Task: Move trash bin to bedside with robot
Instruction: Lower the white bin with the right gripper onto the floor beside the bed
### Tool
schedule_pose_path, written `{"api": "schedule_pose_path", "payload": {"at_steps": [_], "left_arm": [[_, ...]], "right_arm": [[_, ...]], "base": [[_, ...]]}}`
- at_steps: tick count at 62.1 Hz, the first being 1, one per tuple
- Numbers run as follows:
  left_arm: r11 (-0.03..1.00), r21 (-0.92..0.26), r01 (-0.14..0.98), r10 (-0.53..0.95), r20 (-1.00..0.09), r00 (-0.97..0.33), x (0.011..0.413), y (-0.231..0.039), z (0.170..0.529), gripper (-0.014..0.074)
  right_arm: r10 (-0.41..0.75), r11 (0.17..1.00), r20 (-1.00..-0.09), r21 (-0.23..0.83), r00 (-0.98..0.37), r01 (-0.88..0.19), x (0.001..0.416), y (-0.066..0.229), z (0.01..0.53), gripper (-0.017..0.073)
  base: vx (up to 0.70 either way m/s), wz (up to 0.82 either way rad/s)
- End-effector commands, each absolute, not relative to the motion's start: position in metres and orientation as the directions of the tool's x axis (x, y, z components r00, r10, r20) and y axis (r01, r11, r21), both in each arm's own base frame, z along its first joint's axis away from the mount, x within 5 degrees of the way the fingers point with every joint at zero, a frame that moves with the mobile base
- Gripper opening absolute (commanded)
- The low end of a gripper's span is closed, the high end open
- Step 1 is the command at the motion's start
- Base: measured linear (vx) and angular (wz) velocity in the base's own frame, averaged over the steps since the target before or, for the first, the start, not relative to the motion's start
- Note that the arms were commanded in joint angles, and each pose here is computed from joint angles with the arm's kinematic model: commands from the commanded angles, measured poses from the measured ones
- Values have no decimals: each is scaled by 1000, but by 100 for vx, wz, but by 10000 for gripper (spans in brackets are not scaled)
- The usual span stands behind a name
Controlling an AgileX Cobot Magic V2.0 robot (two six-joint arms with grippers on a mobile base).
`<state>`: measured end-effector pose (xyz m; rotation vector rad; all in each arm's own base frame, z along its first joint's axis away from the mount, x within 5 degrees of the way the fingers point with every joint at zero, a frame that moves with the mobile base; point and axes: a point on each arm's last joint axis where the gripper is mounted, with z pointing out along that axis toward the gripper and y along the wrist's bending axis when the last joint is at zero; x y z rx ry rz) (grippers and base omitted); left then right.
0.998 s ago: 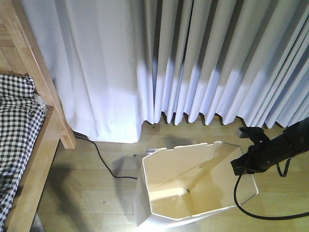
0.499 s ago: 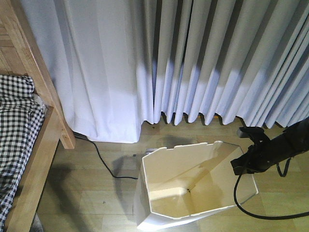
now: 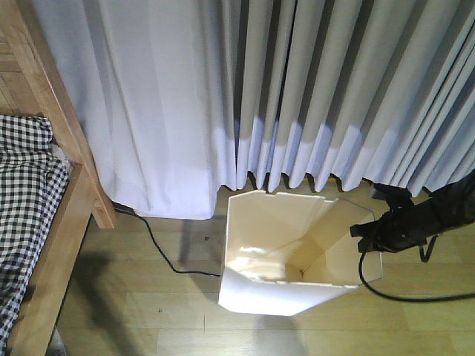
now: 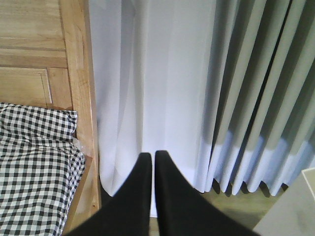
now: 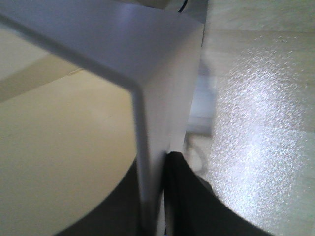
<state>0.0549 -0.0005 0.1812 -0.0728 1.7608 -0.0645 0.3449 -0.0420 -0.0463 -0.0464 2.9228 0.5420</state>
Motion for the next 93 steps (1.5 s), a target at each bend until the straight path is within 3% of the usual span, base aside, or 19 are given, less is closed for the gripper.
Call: {"api": "schedule_pose_path", "payload": {"at_steps": [1, 28, 36, 44, 93], "left_arm": [[995, -95, -11, -95, -988, -118, 55, 0, 184, -6], [995, -95, -11, -95, -988, -118, 55, 0, 184, -6], [995, -95, -11, -95, -988, -118, 55, 0, 184, -6], [995, -95, -11, -95, -988, -118, 55, 0, 184, -6], [995, -95, -11, -95, -988, -118, 55, 0, 184, -6]], "right_arm": [[56, 874, -204, 482, -977, -51, 365, -35, -25, 2], [52, 888, -148, 460, -988, -22, 396, -45, -89, 20], [-18, 899, -123, 432, -992, -70, 403, -46, -103, 28], [-12, 909, -103, 413, -995, -54, 409, -50, -114, 32], [-36, 911, -116, 405, -993, -80, 422, -53, -165, 64]], "base": [[0, 0], [0, 0], [0, 0], [0, 0], [0, 0]]}}
